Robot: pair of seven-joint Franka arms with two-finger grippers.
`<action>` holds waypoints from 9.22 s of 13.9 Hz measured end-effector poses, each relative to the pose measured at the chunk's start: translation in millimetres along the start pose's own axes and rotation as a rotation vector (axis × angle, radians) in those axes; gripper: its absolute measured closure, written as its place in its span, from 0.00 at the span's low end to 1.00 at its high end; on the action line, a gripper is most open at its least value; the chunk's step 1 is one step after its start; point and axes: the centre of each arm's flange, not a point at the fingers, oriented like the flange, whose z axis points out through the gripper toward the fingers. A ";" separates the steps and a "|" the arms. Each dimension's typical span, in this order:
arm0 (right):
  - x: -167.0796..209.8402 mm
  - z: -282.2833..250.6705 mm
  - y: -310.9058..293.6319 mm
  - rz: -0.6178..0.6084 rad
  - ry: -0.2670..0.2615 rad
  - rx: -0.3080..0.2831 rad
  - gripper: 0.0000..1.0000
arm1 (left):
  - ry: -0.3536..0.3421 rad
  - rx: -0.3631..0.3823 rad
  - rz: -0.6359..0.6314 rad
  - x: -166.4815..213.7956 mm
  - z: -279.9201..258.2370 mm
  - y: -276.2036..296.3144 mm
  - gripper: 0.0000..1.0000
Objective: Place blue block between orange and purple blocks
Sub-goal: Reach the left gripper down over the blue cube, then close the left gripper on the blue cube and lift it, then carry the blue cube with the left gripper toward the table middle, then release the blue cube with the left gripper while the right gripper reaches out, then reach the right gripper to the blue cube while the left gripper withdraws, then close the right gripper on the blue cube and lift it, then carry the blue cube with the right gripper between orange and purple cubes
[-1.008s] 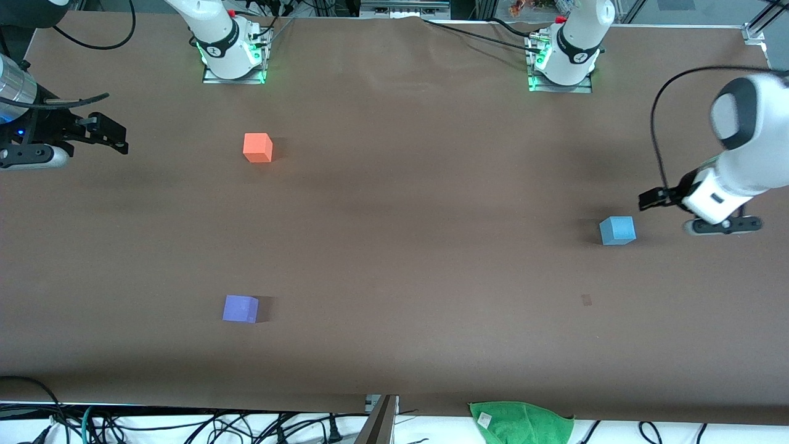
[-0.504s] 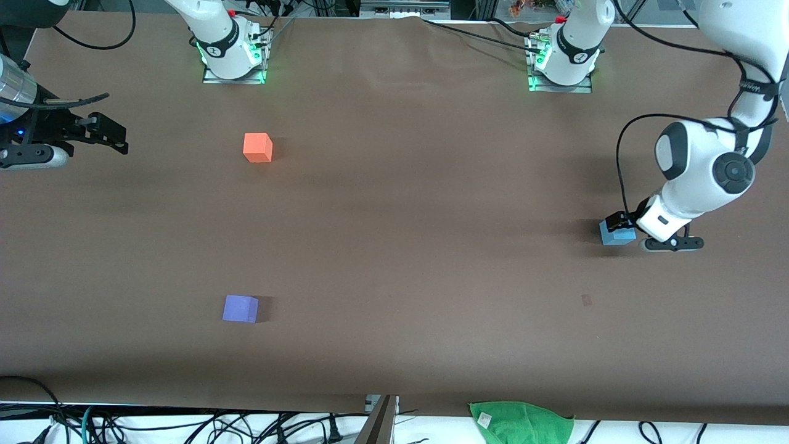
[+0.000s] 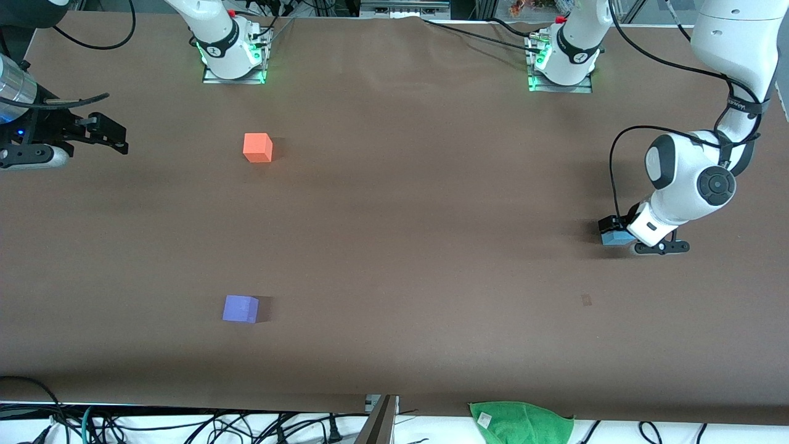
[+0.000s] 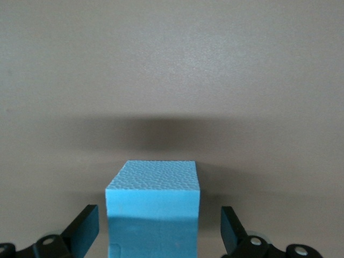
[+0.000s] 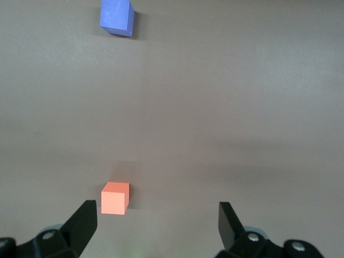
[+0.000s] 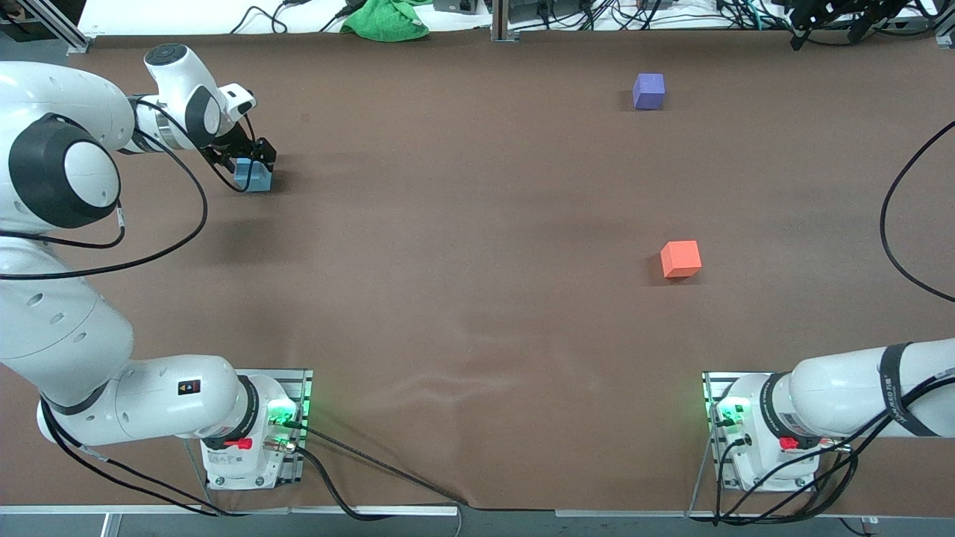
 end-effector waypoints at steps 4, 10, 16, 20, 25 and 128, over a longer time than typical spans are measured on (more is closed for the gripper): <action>0.0 0.0 0.0 0.000 0.000 0.000 0.00 | -0.017 -0.002 -0.002 -1.8 13.0 -0.8 0.07; 0.0 0.0 0.0 0.000 0.000 0.000 0.00 | -0.005 -0.001 -0.001 5.5 7.8 -0.6 0.42; 0.0 0.0 0.4 0.001 0.000 0.000 0.00 | -0.160 -0.011 0.086 34.5 -133.5 54.3 0.42; 0.0 0.1 0.9 0.002 0.000 0.000 0.00 | -0.161 -0.012 0.097 30.9 -169.2 174.1 0.42; 0.1 0.0 1.3 0.002 0.001 0.000 0.00 | -0.186 -0.027 0.005 -3.1 -138.7 382.4 0.42; 67.9 321.8 -112.3 0.103 -0.017 0.032 0.50 | 0.085 0.006 0.036 -21.9 -375.4 25.9 0.00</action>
